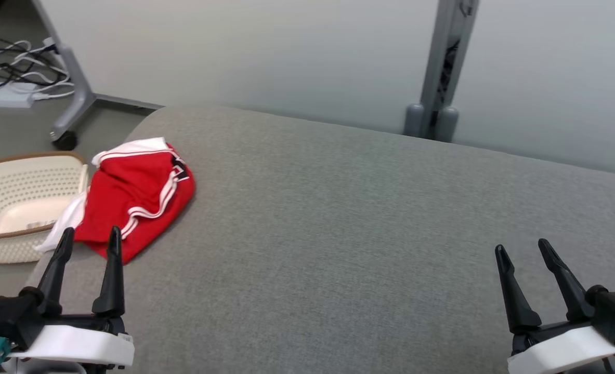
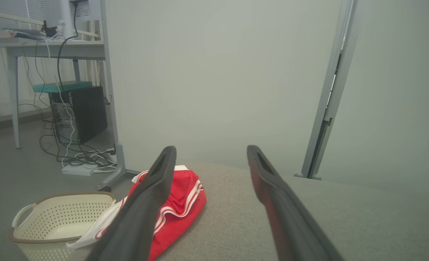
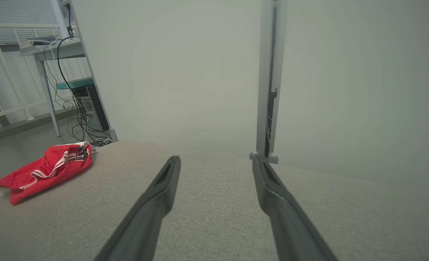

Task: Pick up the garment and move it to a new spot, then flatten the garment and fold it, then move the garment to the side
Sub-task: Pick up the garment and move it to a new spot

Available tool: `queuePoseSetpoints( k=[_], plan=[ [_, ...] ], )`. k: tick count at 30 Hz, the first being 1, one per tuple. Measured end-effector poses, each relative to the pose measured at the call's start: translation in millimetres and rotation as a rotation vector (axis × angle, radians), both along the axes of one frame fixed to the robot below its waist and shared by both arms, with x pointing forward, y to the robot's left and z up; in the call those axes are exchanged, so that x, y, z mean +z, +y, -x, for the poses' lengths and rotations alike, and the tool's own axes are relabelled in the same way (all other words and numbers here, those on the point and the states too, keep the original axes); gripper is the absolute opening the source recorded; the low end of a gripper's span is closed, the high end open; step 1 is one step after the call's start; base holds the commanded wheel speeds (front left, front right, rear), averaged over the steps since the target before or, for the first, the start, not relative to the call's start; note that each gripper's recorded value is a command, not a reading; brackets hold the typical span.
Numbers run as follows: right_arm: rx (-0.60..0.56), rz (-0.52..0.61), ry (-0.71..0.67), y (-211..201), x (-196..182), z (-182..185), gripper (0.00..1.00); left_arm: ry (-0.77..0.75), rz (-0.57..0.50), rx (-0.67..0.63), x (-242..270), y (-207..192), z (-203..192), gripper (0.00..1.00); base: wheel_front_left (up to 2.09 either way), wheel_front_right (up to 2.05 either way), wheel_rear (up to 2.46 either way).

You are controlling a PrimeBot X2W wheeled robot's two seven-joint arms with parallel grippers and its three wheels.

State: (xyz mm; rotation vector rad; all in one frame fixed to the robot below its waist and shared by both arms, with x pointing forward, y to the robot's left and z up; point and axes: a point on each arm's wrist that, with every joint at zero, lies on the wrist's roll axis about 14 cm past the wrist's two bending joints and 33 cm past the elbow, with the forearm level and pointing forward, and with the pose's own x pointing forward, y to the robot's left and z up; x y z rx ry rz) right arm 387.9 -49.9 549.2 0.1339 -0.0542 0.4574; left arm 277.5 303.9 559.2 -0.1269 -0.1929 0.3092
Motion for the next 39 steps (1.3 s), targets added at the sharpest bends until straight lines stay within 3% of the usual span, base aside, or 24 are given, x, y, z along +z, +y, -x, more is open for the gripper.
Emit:
queuePoseSetpoints(
  k=[9, 27, 33, 39],
  plan=[
    [0.152, -0.009, 0.012, 54, -3, -2, 1.0, -0.007, -0.002, 0.174, 3, 45, 51, 1.0, 0.0, 0.0, 0.0],
    [0.158, -0.023, 0.033, 56, -10, -4, 1.0, 0.013, -0.023, 0.172, 0, 50, 51, 1.0, 0.0, 0.0, 0.0],
    [0.159, -0.03, 0.03, 58, -9, -8, 1.0, -0.053, -0.118, 0.135, 36, 54, 23, 1.0, 0.0, 0.0, 0.0],
    [0.126, -0.022, 0.034, 47, -10, -15, 1.0, -0.071, -0.228, 0.062, 77, 67, -36, 1.0, 0.0, 0.0, 0.0]
  ],
)
